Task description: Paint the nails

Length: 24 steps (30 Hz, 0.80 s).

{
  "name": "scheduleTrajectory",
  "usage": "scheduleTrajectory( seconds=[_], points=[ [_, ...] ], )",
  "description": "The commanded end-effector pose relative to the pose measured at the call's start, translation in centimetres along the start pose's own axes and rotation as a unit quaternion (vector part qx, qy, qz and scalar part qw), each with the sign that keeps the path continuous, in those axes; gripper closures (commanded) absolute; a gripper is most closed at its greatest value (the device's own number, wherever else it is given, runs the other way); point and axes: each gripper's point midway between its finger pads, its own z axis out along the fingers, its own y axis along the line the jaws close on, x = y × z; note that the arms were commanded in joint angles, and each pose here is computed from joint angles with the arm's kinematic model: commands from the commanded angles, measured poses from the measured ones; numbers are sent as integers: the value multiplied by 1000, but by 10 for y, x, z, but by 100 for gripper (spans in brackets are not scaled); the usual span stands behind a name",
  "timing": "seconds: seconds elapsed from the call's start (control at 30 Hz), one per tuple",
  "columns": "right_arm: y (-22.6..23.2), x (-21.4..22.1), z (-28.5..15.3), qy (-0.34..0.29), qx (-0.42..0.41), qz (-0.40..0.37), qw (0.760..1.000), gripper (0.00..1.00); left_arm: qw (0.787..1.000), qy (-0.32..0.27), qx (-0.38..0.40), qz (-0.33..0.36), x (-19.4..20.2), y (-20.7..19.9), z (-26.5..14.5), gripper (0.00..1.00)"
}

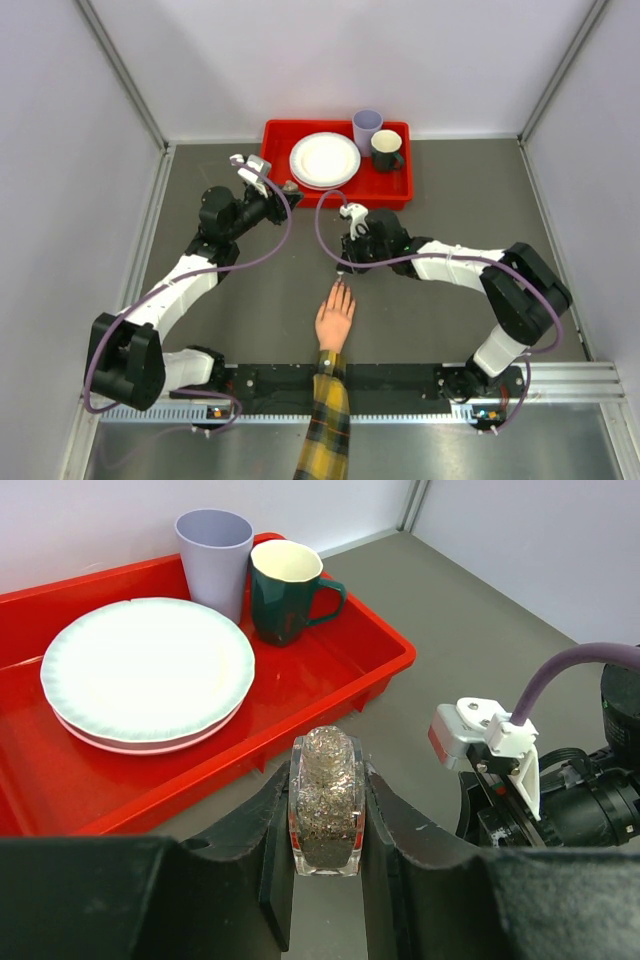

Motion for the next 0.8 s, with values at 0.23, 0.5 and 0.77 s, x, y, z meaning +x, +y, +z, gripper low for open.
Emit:
scheduleTrajectory(
  seconds=[0.23,0.5,0.77],
  points=[
    [17,-34,-17,-42,-19,-18,999,100,999,-28,11,10,-16,-4,1,100],
    [29,-32,-18,-37,-33,-25,998,100,1000,-27,12,9,-16,-4,1,100],
    [41,-31,-13,-35,-55,-28,997,100,999,-29,14,9,-18,-5,0,100]
  ],
)
